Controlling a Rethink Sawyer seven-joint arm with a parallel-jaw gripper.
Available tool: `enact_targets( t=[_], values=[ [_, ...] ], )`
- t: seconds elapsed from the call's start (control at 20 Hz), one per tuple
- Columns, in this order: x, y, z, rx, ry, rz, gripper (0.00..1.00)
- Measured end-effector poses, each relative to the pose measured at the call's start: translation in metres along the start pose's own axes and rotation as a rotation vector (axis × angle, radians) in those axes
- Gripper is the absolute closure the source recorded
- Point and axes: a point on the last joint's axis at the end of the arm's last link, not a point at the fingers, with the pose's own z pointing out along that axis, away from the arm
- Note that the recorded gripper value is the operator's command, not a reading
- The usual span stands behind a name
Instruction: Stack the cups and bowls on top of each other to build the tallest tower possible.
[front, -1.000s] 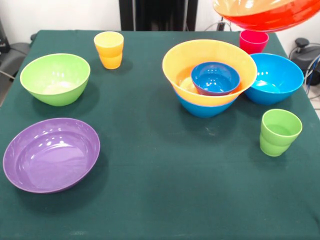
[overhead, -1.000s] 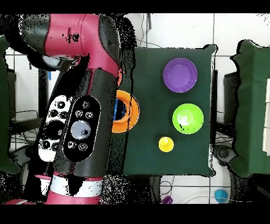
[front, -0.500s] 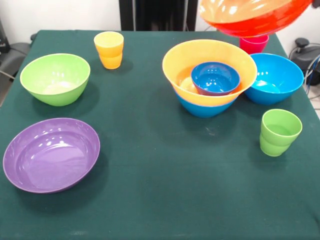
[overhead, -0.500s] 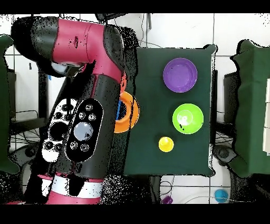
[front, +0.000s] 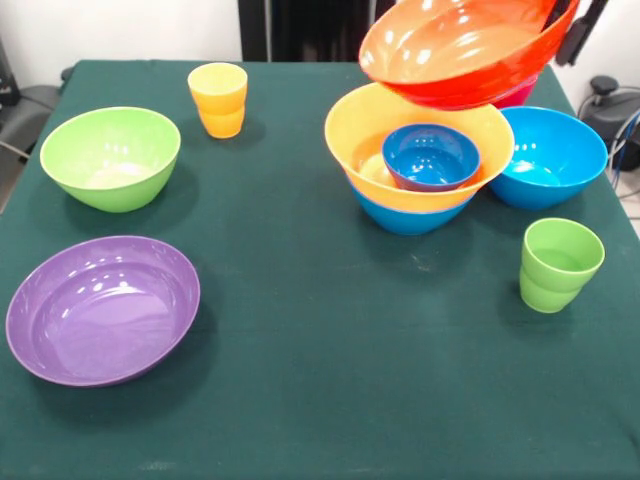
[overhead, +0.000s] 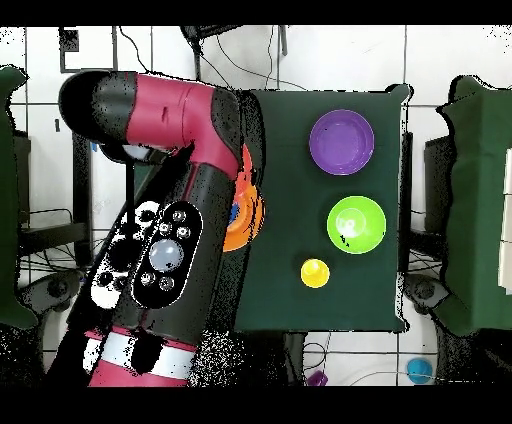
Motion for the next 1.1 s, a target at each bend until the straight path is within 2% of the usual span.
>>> enact_targets(
  t=[0.5,1.1],
  values=[
    [0.002,-0.017,0.031,0.002,-0.021,0.028,1.0],
    [0.001,-0.027,0.056,-0.014,-0.059,0.049,1.0]
  ],
)
